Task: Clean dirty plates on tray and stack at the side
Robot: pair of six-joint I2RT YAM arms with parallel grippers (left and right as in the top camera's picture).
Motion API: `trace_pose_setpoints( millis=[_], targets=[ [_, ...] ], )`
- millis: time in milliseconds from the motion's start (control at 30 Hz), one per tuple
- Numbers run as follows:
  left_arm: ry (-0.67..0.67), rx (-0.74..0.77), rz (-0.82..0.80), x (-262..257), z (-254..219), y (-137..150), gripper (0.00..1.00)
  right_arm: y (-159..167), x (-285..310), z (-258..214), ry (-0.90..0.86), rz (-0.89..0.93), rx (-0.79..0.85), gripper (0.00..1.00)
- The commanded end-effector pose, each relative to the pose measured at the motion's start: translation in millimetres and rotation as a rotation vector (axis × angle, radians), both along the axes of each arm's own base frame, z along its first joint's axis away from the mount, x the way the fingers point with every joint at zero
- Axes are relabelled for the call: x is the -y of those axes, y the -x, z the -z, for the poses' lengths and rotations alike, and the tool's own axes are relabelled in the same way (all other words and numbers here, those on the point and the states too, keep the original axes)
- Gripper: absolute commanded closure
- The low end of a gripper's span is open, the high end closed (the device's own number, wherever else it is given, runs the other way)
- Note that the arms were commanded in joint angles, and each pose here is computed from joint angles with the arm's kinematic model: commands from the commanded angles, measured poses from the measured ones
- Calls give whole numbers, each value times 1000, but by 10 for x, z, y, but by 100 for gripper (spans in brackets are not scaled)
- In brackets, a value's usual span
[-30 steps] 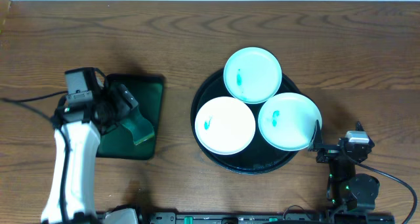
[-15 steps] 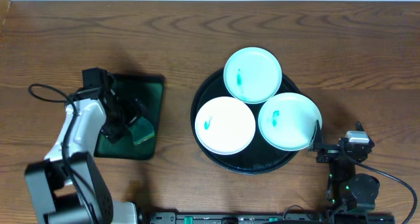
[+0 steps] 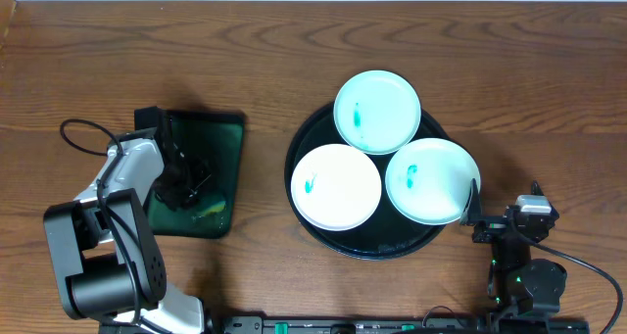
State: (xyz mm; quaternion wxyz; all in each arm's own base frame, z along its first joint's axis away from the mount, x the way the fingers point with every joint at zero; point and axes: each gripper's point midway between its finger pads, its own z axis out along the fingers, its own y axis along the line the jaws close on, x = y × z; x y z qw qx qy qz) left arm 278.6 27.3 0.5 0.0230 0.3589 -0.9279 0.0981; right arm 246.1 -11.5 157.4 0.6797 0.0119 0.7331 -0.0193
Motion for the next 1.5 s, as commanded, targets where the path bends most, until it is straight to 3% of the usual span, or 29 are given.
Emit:
trace_pose_setpoints(
  millis=[0,67,367,667,833,1000,1133,1267,1400,1467],
  targets=[
    [-44,11,0,-83,-122,-22,81,2,28,11,14,12,-2,1],
    [-72,24,-1,-129,-229,-36,92,2,28,11,14,12,-2,1],
    [-147,171,-11,-222,-743,-131,92,2,28,11,14,12,-2,1],
    [-156,101,-13,-269,-383,-99,93,2,28,11,14,12,-2,1],
    [-176,184,-19,-311,-980,-242,93,2,28,11,14,12,-2,1],
    [-194,290,-8,-239,-1425,-203,93,1,25,-7,12,11,6,1],
    [-100,294,50,59,-1518,-80,93,-4,-133,-296,-75,-79,124,1],
    [157,332,305,783,-1540,13,93,104,-536,-650,-293,-334,233,1],
    [258,291,469,1376,-1382,237,93,364,-771,-1188,-222,-508,437,1],
    [279,273,518,1646,-1267,340,93,410,-791,-1347,-235,-522,435,1]
  ],
)
